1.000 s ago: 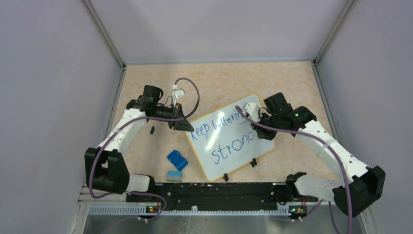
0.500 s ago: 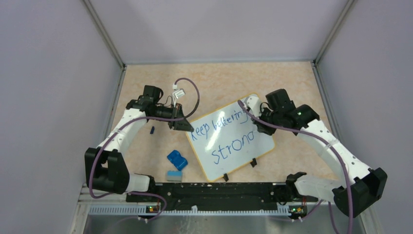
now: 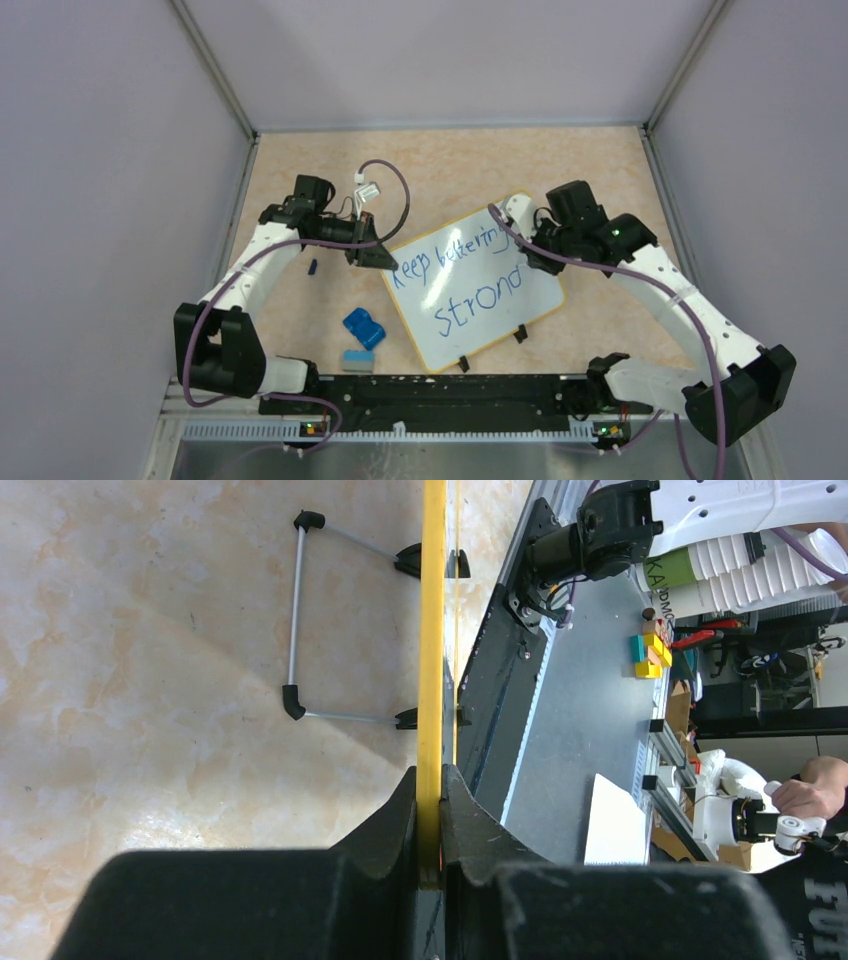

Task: Write a sentence on the whiteboard

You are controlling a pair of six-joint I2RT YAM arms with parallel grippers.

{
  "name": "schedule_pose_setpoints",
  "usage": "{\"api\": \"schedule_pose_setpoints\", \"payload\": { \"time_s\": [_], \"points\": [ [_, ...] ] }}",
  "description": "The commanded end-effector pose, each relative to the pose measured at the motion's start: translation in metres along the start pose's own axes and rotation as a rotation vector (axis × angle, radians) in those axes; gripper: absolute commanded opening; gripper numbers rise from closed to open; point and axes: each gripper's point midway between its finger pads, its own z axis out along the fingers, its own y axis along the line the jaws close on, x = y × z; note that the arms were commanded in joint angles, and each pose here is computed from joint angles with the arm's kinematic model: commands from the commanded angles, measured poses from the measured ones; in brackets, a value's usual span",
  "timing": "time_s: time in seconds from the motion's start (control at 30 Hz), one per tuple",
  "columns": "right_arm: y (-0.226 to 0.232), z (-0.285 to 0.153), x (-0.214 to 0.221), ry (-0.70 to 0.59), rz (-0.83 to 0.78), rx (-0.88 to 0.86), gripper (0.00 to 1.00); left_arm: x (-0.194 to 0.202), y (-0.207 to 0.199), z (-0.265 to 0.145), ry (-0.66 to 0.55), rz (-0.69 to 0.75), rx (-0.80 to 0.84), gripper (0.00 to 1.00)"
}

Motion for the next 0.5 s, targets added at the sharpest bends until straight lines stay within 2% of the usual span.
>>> {"api": "schedule_pose_setpoints", "payload": {
  "time_s": [0.0,0.47],
  "points": [
    [-0.003,-0.003,0.004,0.003,-0.022,0.012,0.0,0.009,0.023,0.006,0.04,0.063,-0.073,0.0],
    [0.017,0.007,0.032,0.081,-0.031,-0.069,0.0,0.009,0.023,0.007,0.039,0.062,-0.072,0.0]
  ]
}}
